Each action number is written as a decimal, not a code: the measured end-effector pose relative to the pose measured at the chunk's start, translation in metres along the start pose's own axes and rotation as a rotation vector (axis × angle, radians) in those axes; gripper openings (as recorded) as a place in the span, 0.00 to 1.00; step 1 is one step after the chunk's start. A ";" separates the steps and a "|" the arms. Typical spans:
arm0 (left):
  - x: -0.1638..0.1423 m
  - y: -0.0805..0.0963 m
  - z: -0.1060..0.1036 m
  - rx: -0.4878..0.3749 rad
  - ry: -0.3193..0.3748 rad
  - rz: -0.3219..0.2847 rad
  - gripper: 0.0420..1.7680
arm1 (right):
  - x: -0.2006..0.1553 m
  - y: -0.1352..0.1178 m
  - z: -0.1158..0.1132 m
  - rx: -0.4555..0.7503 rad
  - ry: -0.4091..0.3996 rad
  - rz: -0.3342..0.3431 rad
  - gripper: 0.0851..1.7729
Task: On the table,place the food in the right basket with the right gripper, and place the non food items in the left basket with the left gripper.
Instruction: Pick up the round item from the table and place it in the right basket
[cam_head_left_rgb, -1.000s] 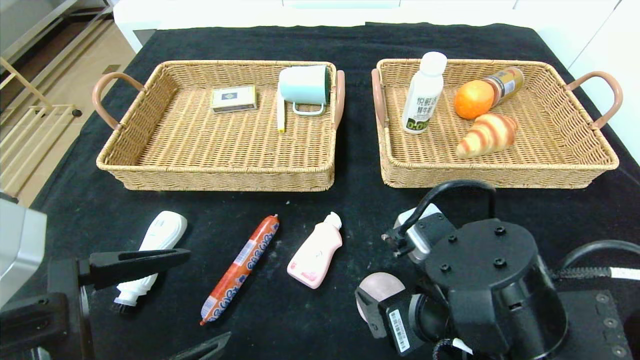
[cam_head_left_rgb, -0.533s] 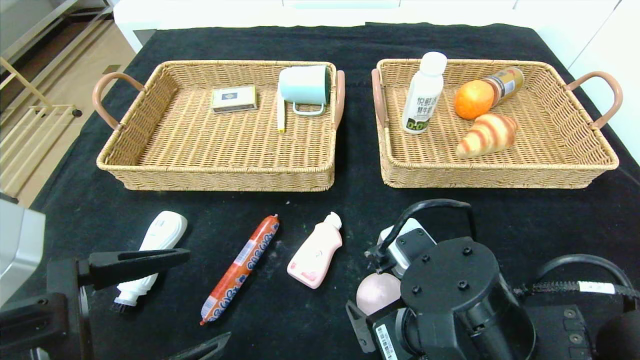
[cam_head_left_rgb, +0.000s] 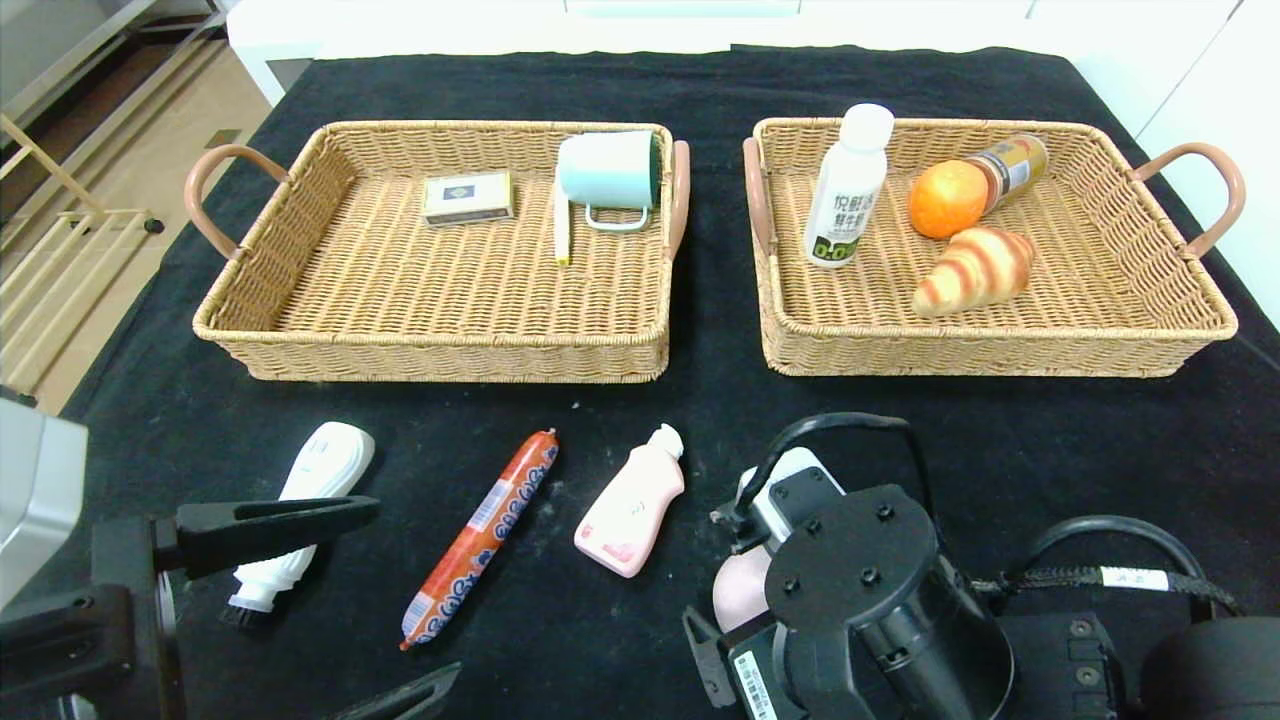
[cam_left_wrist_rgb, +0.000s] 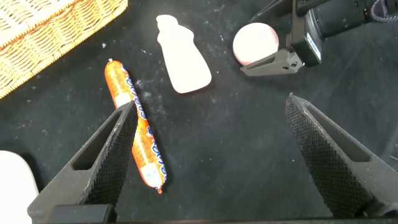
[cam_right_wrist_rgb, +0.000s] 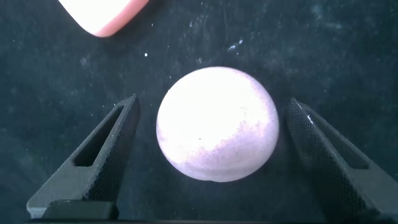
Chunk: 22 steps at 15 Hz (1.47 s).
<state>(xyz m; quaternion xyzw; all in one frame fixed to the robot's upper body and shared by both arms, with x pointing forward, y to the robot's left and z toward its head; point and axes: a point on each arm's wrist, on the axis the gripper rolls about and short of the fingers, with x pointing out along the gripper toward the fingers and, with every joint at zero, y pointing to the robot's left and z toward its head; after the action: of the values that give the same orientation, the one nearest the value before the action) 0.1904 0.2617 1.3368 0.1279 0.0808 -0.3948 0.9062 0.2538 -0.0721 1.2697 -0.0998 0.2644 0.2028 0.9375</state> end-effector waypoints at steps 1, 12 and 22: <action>0.000 0.000 0.000 0.000 0.000 0.000 0.97 | 0.001 0.000 -0.001 -0.004 0.006 -0.002 0.85; -0.001 0.000 0.000 0.001 -0.002 0.001 0.97 | 0.009 0.003 -0.004 -0.014 0.017 -0.022 0.05; -0.001 0.000 0.000 0.001 -0.003 0.001 0.97 | 0.009 0.004 -0.004 -0.015 0.014 -0.029 0.05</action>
<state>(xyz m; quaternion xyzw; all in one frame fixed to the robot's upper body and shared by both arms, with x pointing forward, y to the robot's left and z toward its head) 0.1898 0.2621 1.3372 0.1276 0.0794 -0.3947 0.9064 0.2577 -0.0668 1.2613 -0.1120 0.2681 0.1903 0.9377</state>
